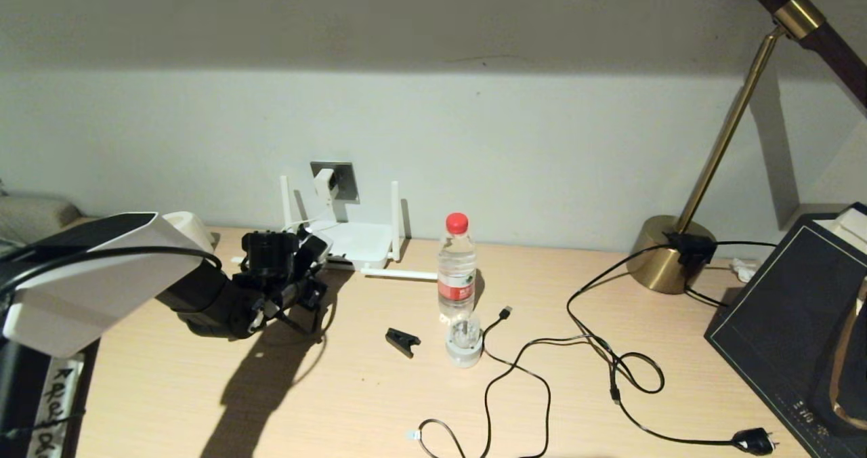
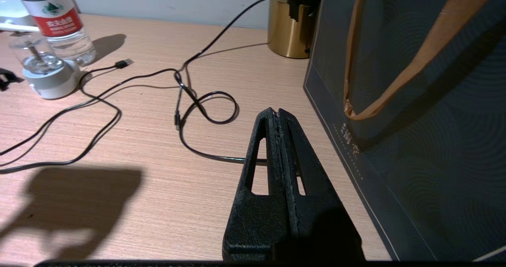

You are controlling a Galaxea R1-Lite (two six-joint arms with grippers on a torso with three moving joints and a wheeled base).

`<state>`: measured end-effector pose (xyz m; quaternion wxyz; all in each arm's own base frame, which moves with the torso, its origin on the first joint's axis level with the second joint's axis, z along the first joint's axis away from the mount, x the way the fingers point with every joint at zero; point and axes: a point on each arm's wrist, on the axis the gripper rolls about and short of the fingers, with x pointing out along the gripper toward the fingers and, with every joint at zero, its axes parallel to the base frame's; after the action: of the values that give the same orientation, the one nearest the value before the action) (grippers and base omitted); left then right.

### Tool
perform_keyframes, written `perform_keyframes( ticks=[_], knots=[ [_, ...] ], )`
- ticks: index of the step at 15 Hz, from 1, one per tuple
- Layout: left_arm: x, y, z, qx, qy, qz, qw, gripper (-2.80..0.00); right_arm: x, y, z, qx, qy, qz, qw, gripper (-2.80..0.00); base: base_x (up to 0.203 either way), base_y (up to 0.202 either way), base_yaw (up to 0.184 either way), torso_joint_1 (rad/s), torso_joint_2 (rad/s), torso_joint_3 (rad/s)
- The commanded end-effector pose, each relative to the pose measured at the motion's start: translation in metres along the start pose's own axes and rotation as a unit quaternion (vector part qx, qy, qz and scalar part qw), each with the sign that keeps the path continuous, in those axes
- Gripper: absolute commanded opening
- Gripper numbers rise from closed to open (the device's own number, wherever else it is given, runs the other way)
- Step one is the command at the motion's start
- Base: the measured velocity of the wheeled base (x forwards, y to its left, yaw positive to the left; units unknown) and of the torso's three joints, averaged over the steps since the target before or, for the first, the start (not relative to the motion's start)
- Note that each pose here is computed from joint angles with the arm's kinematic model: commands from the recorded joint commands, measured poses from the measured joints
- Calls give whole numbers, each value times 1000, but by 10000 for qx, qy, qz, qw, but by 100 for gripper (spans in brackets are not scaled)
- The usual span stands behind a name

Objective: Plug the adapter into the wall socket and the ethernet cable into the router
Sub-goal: Hand it to the other hand

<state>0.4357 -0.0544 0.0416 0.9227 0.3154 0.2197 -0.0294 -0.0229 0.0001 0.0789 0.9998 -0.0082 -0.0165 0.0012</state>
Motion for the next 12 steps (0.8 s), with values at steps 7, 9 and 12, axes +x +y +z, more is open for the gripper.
perform_keyframes(
  ticks=[7,9,12],
  knots=[
    [-1,3,5,-21,-142,98,9998,-280,1,0,-2,-2,42,2,10000,-280,0,0,0,0,0,0],
    [-1,3,4,-18,-130,90,9999,-280,1,0,-2,-2,42,2,10000,-280,0,0,0,0,0,0],
    [-2,3,5,-13,-142,98,9998,-280,1,0,-2,-2,42,2,10000,-280,0,0,0,0,0,0]
  ],
)
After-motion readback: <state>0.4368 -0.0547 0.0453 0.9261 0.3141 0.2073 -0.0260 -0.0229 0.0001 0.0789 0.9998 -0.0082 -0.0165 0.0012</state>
